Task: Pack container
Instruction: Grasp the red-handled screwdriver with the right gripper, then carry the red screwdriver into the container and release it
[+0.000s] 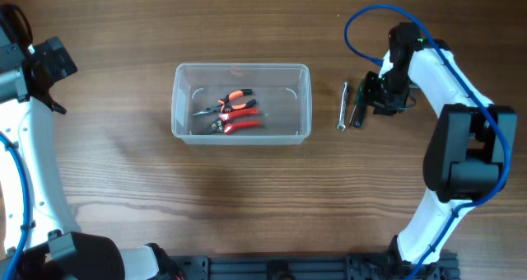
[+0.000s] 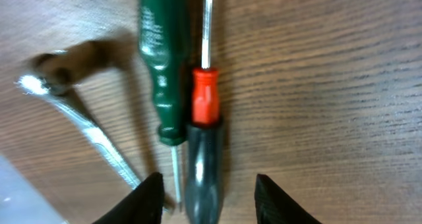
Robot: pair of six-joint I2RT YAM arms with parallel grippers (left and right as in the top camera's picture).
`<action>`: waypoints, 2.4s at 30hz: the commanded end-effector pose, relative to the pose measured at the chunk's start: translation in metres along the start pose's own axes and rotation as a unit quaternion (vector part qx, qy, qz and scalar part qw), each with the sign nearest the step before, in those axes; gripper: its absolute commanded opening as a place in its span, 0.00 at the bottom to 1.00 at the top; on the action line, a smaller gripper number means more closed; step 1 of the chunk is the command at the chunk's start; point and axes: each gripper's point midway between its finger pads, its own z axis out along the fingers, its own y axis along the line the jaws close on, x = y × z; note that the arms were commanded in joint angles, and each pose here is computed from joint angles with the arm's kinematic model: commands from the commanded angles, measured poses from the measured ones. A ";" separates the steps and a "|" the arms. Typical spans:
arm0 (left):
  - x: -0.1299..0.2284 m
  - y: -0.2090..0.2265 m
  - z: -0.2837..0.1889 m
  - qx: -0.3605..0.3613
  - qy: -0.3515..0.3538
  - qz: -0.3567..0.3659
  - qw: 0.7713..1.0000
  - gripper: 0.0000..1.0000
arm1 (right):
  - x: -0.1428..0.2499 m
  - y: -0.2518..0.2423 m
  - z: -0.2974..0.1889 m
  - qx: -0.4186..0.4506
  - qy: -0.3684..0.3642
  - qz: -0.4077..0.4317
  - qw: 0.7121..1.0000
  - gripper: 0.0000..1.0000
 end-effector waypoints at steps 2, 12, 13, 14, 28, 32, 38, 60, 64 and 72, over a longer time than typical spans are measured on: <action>-0.002 0.003 0.001 -0.006 -0.002 -0.002 1.000 1.00 | 0.007 -0.009 0.016 0.015 0.008 0.005 1.000 0.36; -0.002 0.003 0.001 -0.006 -0.002 -0.002 1.000 1.00 | 0.017 -0.018 0.037 0.020 0.011 0.006 1.000 0.06; -0.002 0.003 0.001 -0.006 -0.002 -0.002 1.000 1.00 | 0.017 -0.018 0.037 0.020 0.011 0.005 1.000 0.04; -0.002 0.003 0.001 -0.006 -0.002 -0.002 1.000 1.00 | 0.017 -0.018 0.037 0.020 0.011 0.004 1.000 0.04; -0.002 0.003 0.001 -0.006 -0.002 -0.002 1.000 1.00 | 0.036 0.160 -0.329 -0.190 -0.408 -0.320 0.834 0.04; -0.002 0.003 0.001 -0.006 -0.002 -0.002 1.000 1.00 | 0.114 0.230 -0.343 -0.177 -0.442 -0.552 0.685 0.04; -0.002 0.003 0.001 -0.006 -0.002 -0.002 1.000 1.00 | 0.141 0.265 -0.204 -0.123 -0.298 -0.720 0.614 0.04; -0.002 0.003 0.001 -0.006 -0.002 -0.002 1.000 1.00 | 0.063 0.248 -0.067 0.037 -0.166 -0.724 0.668 0.65; -0.002 0.003 0.001 -0.006 -0.002 -0.002 1.000 1.00 | 0.045 0.261 -0.191 0.020 -0.315 -0.669 0.673 0.64; -0.002 0.003 0.001 -0.006 -0.002 -0.002 1.000 1.00 | -0.025 0.152 -0.185 -0.066 -0.275 -0.362 0.888 0.69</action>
